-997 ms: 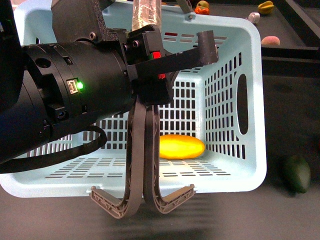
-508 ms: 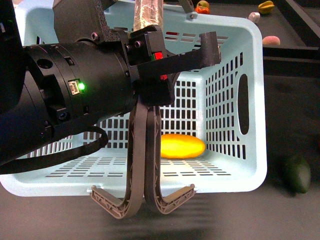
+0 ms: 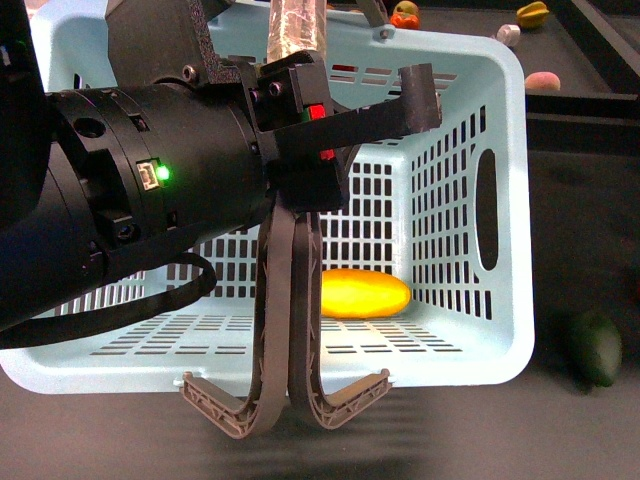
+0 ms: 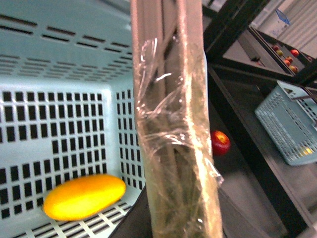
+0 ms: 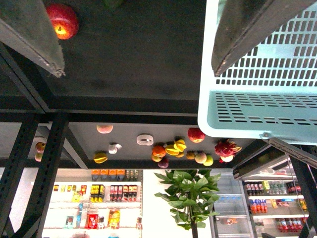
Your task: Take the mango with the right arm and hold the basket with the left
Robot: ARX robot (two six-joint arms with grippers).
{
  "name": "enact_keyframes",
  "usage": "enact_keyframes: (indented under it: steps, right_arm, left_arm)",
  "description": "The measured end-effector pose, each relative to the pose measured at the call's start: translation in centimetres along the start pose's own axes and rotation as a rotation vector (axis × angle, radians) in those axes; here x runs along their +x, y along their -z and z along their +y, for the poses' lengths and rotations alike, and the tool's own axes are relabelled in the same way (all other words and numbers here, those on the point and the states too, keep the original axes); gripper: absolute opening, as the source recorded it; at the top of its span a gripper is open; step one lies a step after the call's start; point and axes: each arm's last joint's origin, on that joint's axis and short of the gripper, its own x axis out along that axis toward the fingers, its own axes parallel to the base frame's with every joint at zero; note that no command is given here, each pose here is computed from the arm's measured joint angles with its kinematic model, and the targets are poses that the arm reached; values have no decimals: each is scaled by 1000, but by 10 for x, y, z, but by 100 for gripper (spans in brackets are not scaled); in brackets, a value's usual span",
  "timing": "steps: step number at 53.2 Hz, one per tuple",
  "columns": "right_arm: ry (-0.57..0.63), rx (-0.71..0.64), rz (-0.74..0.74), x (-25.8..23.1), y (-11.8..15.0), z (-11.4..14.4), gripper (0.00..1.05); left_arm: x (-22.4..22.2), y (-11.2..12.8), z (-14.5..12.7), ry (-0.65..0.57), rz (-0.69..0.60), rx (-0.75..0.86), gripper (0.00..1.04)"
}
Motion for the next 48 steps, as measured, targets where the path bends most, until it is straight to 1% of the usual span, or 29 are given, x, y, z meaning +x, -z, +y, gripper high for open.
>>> enact_keyframes:
  steps: [2,3,7,11,19,25,29,34,39,48]
  right_arm:
    - [0,0,0,0,0,0,98]
    - [0,1,0,0,0,0,99]
    - [0,0,-1,0,0,0,96]
    - [0,0,-1,0,0,0,97]
    - [0,0,-1,0,0,0,97]
    - [0,0,-1,0,0,0,97]
    - [0,0,-1,0,0,0,97]
    - [0,0,-1,0,0,0,97]
    - [0,0,-1,0,0,0,97]
    - [0,0,-1,0,0,0,97]
  left_arm:
    - [3,1,2,-35,-46,45,9]
    - [5,2,4,-56,-56,75,9]
    - [15,-3,11,-107,-83,124,9]
    - [27,-18,22,-177,-145,90,9]
    - [44,-48,48,-303,-269,-104,9]
    - [55,-68,68,-401,-359,-306,9]
    - [59,-77,82,-466,-391,-422,9]
    - [64,-81,99,-548,-423,-567,9]
    - [67,-82,116,-612,-446,-680,9]
    - [65,-74,145,-706,-481,-812,9]
